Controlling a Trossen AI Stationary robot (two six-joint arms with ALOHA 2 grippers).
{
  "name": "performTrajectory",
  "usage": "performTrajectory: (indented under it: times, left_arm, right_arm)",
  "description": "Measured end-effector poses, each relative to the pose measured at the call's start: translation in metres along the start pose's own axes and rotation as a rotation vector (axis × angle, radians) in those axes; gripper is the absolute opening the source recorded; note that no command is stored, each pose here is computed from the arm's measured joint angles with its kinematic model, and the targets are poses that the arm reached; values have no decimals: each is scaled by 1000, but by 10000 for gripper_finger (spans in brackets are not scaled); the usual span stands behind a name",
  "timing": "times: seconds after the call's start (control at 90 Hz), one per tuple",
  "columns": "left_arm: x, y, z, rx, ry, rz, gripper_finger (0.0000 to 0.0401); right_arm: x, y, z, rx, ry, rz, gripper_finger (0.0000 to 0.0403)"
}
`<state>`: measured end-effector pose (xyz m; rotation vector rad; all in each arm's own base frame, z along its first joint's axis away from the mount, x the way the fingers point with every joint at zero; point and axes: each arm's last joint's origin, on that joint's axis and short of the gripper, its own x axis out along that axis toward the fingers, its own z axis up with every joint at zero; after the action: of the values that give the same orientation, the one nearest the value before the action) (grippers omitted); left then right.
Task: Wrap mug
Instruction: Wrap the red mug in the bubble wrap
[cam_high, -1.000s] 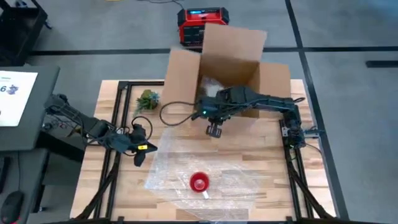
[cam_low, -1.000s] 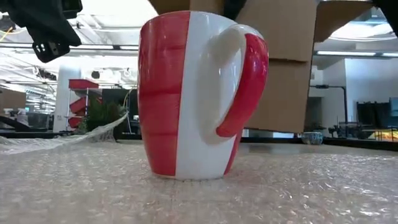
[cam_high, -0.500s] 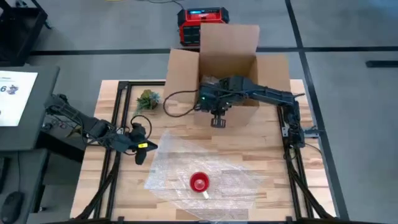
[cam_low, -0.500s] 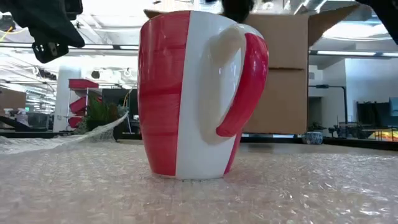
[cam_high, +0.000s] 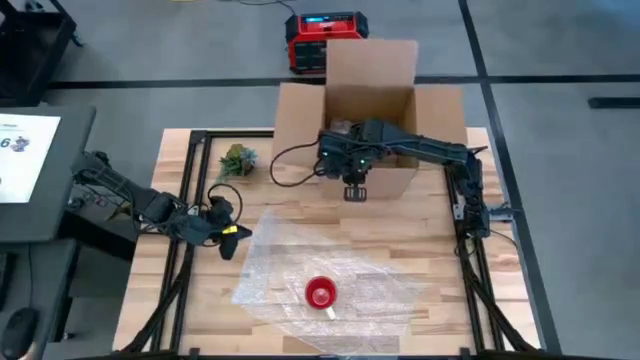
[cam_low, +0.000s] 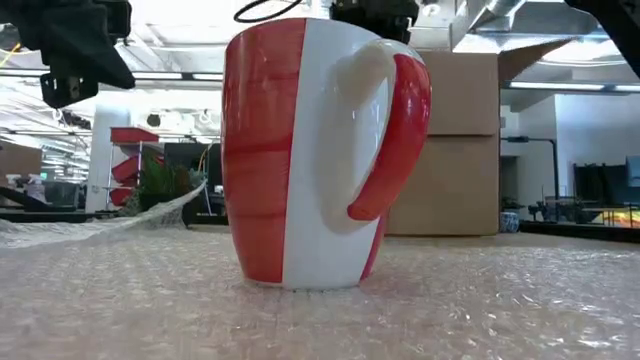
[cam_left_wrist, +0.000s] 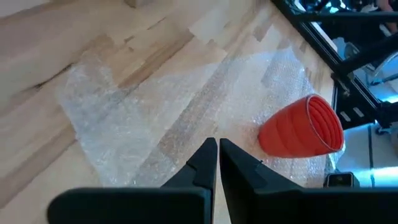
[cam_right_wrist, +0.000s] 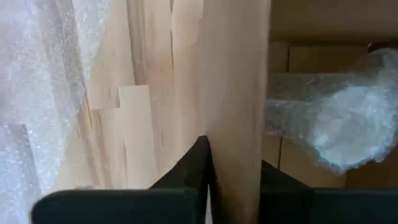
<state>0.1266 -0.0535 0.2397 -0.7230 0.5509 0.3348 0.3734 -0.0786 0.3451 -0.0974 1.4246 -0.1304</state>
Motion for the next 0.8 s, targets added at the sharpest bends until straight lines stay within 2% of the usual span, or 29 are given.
performTrajectory:
  times: [0.211, 0.333, 0.6, 0.8]
  left_arm:
    - [0, 2, -1, -16, 11, 20, 0]
    - [0, 4, -2, -47, 31, 36, 0]
    - [-1, 9, -7, -68, 109, 72, 0]
    - [-1, 10, -7, -38, 116, 76, 0]
  right_arm:
    - [-11, 3, -1, 58, -26, 7, 131]
    - [-31, 10, -1, 93, -96, -65, 159]
    - [-74, 36, -11, 222, -246, -77, 157]
    - [-83, 59, -15, 271, -265, -41, 147]
